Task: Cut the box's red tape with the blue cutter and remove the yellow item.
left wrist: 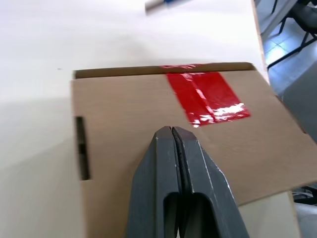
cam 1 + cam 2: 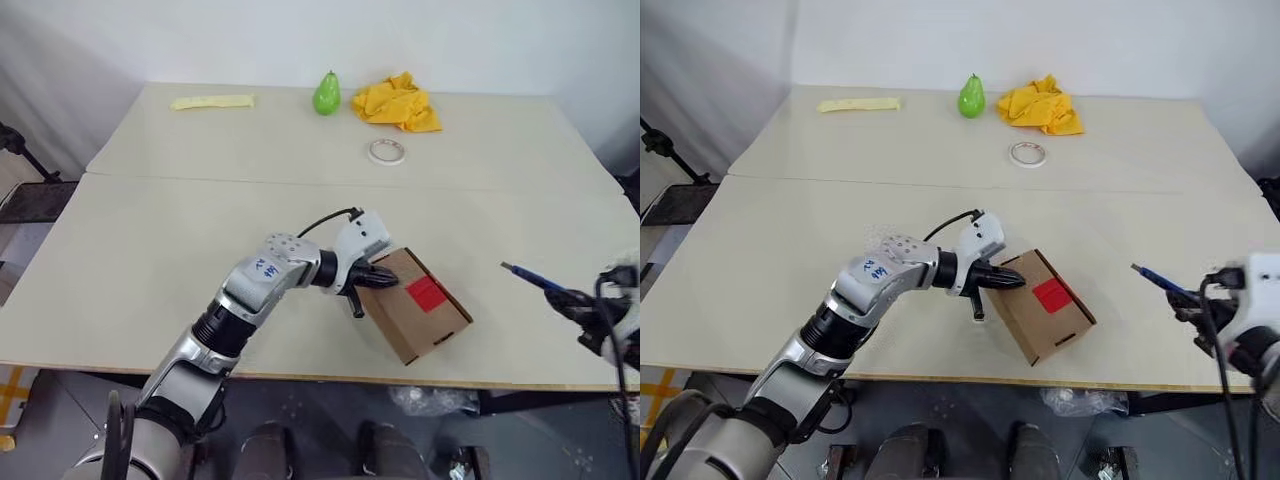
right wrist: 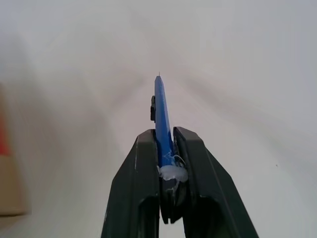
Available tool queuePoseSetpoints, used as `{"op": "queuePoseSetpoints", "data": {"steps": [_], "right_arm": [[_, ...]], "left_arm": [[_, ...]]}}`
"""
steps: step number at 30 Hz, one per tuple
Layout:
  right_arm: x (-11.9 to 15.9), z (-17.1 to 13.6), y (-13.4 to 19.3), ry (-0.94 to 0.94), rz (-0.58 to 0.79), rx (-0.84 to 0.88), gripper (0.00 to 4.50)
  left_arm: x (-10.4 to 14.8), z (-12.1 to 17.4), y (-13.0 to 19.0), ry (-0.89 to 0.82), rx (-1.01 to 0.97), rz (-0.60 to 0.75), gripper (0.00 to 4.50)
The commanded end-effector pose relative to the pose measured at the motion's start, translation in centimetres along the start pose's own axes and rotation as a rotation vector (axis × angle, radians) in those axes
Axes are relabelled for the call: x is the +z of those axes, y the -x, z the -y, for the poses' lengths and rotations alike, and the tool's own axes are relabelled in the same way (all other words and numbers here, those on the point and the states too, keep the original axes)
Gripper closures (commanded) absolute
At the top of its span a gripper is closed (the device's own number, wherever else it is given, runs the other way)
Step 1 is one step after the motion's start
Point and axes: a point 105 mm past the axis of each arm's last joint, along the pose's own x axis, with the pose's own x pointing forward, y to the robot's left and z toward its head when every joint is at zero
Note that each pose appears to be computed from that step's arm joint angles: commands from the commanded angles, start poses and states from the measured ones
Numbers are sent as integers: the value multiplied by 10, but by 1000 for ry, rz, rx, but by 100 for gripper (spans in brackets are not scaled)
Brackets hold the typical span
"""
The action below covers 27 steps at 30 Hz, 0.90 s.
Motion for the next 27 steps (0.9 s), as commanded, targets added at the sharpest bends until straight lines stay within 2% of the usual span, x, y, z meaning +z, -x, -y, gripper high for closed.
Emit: {"op": "queuePoseSetpoints", "data": {"steps": [1, 5, 9, 14, 16, 18, 21, 23, 27], "right_arm": [[-7, 11, -13, 16, 29, -28, 273], [-8, 13, -18, 12, 56, -32, 138], [10, 12, -12, 59, 114, -41, 5], [37, -2, -3, 156, 159, -13, 5], [50, -21, -4, 241, 182, 60, 5], [52, -29, -6, 265, 166, 100, 5], [48, -49, -17, 301, 92, 196, 66], [42, -59, -25, 333, 25, 244, 132], [36, -71, -36, 382, -48, 311, 271]], "left_arm": [[19, 4, 6, -30, -12, 52, 450], [25, 2, 13, -33, 2, 65, 450], [39, -1, 27, -45, 15, 91, 450], [40, -8, 52, -34, 19, 62, 450], [24, -9, 70, -17, 4, -23, 450], [13, -9, 80, 1, -5, -77, 450], [-16, -3, 90, 41, -33, -178, 450], [-30, 8, 89, 72, -77, -210, 450], [-40, 23, 76, 126, -113, -194, 450]]}}
